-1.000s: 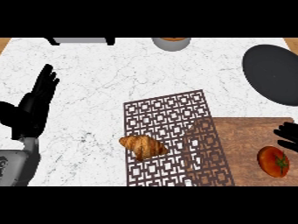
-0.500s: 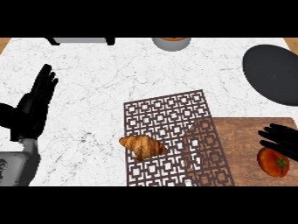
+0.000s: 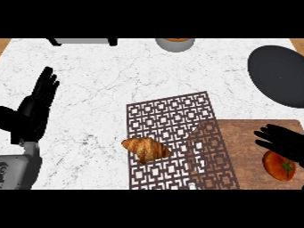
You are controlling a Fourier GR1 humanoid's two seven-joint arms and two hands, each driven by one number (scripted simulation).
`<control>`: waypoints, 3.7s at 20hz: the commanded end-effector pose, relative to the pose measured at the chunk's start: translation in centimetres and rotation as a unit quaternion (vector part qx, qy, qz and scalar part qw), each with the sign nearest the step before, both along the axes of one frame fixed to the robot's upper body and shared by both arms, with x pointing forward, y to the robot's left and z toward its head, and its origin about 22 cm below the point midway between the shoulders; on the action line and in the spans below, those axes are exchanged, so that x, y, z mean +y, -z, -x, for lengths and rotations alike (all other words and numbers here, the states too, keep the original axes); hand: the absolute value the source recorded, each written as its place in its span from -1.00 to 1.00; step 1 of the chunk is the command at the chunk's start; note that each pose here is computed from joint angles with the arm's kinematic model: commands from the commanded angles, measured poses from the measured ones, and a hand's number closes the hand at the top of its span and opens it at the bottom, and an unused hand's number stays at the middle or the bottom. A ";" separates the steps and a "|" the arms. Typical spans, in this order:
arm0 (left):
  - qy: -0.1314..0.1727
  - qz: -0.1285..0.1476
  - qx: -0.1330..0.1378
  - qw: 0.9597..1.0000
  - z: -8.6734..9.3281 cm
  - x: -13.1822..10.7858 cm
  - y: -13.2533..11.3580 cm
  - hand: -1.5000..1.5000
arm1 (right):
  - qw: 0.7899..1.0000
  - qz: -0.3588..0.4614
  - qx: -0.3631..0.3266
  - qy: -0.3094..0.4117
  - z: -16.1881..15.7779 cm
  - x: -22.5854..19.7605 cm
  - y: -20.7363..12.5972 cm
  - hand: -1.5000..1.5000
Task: Pick the tomato from the cutting board and place it in the pan
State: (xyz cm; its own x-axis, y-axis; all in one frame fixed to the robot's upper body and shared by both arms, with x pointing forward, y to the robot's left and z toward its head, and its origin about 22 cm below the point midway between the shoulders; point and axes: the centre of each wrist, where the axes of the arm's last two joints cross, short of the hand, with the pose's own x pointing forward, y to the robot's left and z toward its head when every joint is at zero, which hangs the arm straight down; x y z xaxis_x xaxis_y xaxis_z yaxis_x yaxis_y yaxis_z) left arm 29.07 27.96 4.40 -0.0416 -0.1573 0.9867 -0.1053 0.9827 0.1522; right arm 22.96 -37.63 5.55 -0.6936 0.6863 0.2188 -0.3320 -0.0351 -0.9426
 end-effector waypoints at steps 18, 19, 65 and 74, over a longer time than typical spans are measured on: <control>-0.001 0.001 0.010 1.000 -0.4 -1.7 -1.4 0.00 | 0.997 0.017 -0.007 -0.077 -0.1 2.5 2.8 1.00; -0.011 -0.001 0.006 1.000 -0.9 -2.4 0.2 0.00 | 0.997 0.019 -0.008 -0.076 -1.3 2.1 2.5 1.00; 0.032 0.002 -0.007 0.999 -1.9 -3.2 -0.9 0.00 | 0.654 -0.159 -0.264 0.691 -16.7 -4.1 -6.9 1.00; 0.042 0.006 -0.022 0.999 -1.8 -2.4 -1.9 0.00 | 0.632 -0.176 -0.261 0.708 -13.9 -8.4 -2.7 1.00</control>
State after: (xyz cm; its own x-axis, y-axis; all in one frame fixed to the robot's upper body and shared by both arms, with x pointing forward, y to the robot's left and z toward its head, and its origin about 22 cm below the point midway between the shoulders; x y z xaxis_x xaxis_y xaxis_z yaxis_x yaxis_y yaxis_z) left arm 30.96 25.94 5.96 -0.0866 -0.1528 0.9845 -0.0466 0.9877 0.1492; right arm 37.73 -44.94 9.71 0.5148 0.6916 0.5066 0.5547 0.1819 -0.8119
